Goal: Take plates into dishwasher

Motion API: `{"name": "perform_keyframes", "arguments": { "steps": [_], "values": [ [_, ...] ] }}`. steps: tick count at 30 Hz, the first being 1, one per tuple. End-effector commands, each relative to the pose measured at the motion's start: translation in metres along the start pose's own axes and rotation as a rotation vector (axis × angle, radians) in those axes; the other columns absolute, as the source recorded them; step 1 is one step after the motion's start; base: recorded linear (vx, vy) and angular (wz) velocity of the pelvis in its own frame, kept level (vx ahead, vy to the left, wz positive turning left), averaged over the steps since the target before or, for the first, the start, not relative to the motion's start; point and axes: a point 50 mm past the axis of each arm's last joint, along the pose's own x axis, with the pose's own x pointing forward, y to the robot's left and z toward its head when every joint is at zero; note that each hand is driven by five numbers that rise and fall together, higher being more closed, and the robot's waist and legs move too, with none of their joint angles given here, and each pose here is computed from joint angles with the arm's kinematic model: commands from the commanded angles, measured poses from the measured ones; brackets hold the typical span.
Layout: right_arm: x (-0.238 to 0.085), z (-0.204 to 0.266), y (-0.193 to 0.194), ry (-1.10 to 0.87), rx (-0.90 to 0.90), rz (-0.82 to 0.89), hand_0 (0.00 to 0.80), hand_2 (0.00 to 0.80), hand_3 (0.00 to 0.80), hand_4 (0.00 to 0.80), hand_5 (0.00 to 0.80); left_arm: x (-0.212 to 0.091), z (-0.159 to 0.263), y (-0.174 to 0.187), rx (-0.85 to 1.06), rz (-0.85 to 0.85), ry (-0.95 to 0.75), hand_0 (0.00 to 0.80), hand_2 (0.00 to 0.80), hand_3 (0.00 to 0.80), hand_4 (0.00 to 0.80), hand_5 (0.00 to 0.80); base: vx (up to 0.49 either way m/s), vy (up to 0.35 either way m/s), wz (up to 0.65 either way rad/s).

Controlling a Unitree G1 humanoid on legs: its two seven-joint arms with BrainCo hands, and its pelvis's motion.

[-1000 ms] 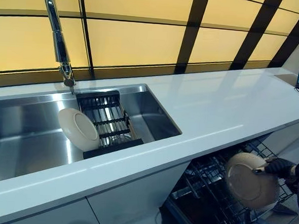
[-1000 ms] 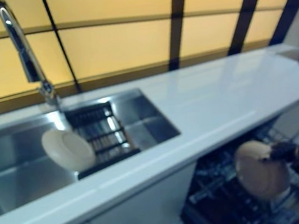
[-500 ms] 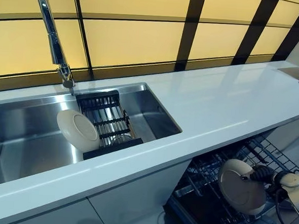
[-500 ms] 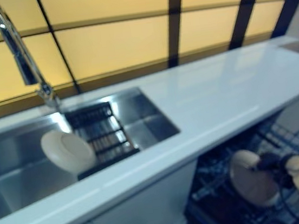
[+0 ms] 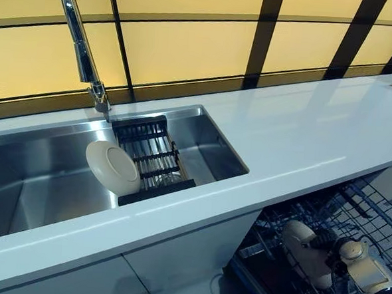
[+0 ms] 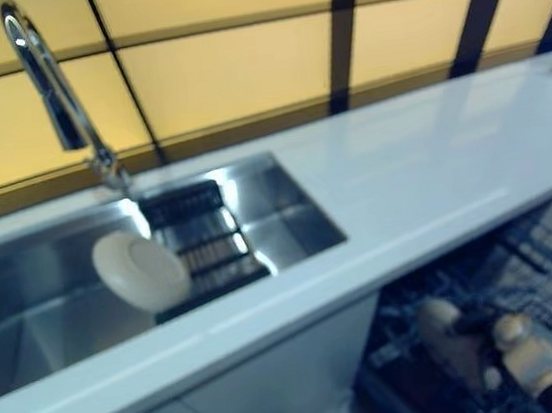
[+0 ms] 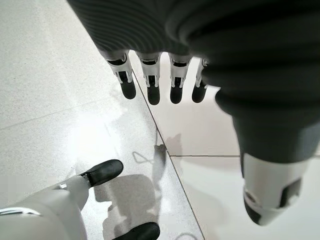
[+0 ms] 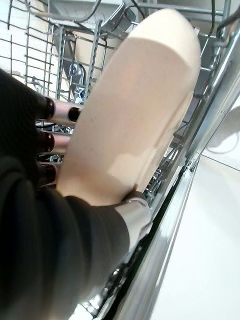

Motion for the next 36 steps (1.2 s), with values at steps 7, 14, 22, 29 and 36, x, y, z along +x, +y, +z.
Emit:
{"name": "perform_keyframes", "arguments": {
  "steps": [7,14,22,29,36],
  "values": [
    [0.015,0.02,0.007,-0.021,-0.024,0.007,0.8,0.8,0.8,0.8,0.8,0.003,0.023,0.013,0.011,0.038,-0.061,0.0,0.0,0.0,0.0,0.0,-0.007,-0.011,0.07],
    [0.02,0.014,0.012,0.019,-0.029,0.028,0.8,0.8,0.8,0.8,0.8,0.003,0.026,0.014,0.022,0.031,-0.07,0.0,0.0,0.0,0.0,0.0,-0.008,-0.004,0.07],
    [0.024,0.002,0.02,0.053,-0.016,0.062,0.8,0.8,0.8,0.8,0.8,0.003,0.029,0.014,0.035,0.027,-0.081,0.0,0.0,0.0,0.0,0.0,0.0,0.0,0.0],
    [0.025,-0.003,0.02,0.069,0.023,0.036,0.0,0.0,0.0,0.0,0.0,0.003,0.029,0.014,0.038,0.031,-0.084,0.0,0.0,0.0,0.0,0.0,0.0,0.0,0.0],
    [0.021,-0.003,0.01,0.073,0.057,0.001,0.0,0.0,0.0,0.0,0.0,0.003,0.03,0.015,0.043,0.035,-0.088,0.0,0.0,0.0,0.0,0.0,0.0,0.0,0.0]
  ]
}}
